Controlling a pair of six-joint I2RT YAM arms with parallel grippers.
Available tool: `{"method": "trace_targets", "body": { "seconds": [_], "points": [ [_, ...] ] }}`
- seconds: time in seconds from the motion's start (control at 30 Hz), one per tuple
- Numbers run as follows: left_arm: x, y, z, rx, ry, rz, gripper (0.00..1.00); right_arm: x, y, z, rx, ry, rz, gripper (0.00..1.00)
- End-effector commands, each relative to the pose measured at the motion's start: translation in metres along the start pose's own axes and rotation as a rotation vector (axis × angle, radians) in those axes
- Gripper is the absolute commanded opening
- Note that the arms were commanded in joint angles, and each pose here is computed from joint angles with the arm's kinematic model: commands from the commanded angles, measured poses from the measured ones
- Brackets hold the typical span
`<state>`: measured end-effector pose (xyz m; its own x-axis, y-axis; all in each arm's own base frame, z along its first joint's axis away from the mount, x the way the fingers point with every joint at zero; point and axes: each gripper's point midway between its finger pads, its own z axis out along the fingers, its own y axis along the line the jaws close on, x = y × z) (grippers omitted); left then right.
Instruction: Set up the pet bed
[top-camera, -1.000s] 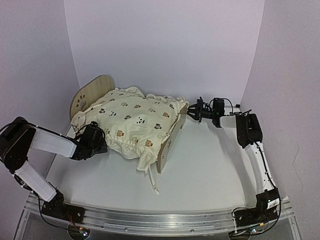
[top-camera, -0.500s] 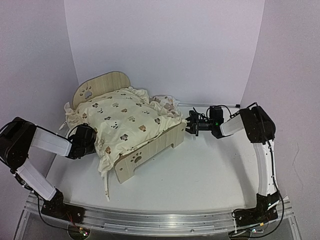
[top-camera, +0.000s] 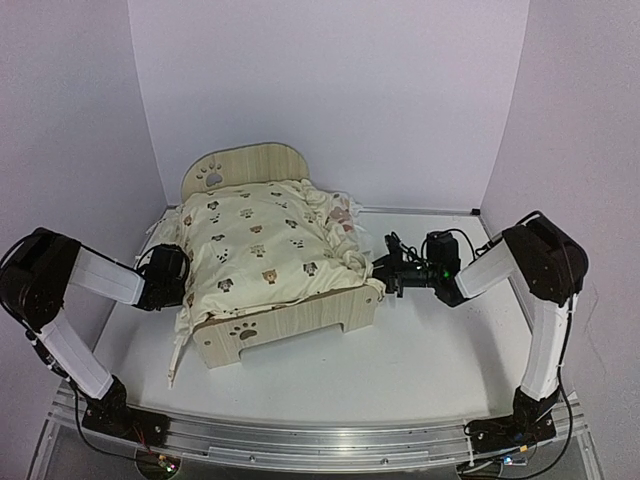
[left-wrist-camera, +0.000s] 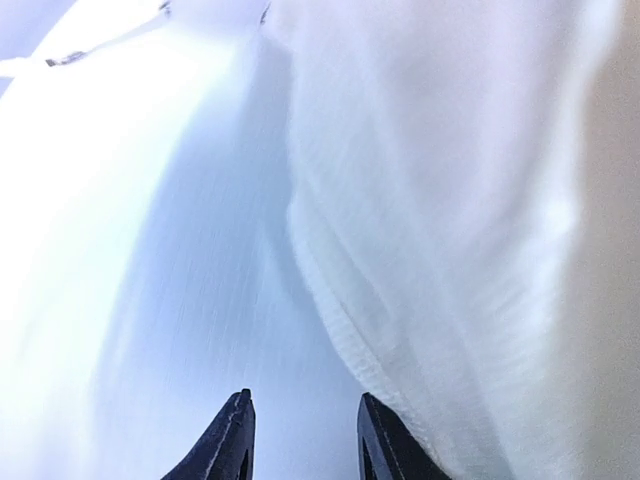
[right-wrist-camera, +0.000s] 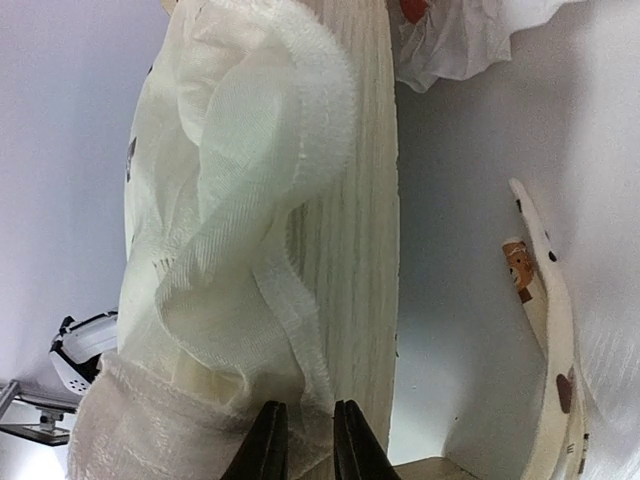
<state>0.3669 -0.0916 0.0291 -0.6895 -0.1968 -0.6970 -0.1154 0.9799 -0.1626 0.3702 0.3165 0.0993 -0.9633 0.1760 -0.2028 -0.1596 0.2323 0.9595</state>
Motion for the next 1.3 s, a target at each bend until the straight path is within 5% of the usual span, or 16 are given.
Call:
{"method": "trace_targets", "body": {
  "seconds": [0.0,0.3,0.53,0.77,1.27],
  "points": [
    [-0.041,-0.130,-0.011,0.483,-0.064,0.149,0.37,0.185,0.030,0.046,-0.082,0.501,-0.065,0.18],
    [-0.055,-0.155,0.025,0.488,-0.037,0.263,0.38,0.276,0.002,0.042,0.210,0.645,-0.218,0.18],
    [-0.063,-0.172,0.049,0.504,-0.016,0.330,0.40,0.316,0.012,0.064,0.281,0.717,-0.384,0.18],
    [-0.093,-0.172,0.084,0.393,-0.030,0.342,0.41,0.296,-0.001,0.063,0.467,0.628,-0.506,0.23],
    [-0.197,-0.125,0.091,0.271,-0.156,0.149,0.58,0.286,0.001,-0.016,0.625,0.632,-0.583,0.63]
  ]
}}
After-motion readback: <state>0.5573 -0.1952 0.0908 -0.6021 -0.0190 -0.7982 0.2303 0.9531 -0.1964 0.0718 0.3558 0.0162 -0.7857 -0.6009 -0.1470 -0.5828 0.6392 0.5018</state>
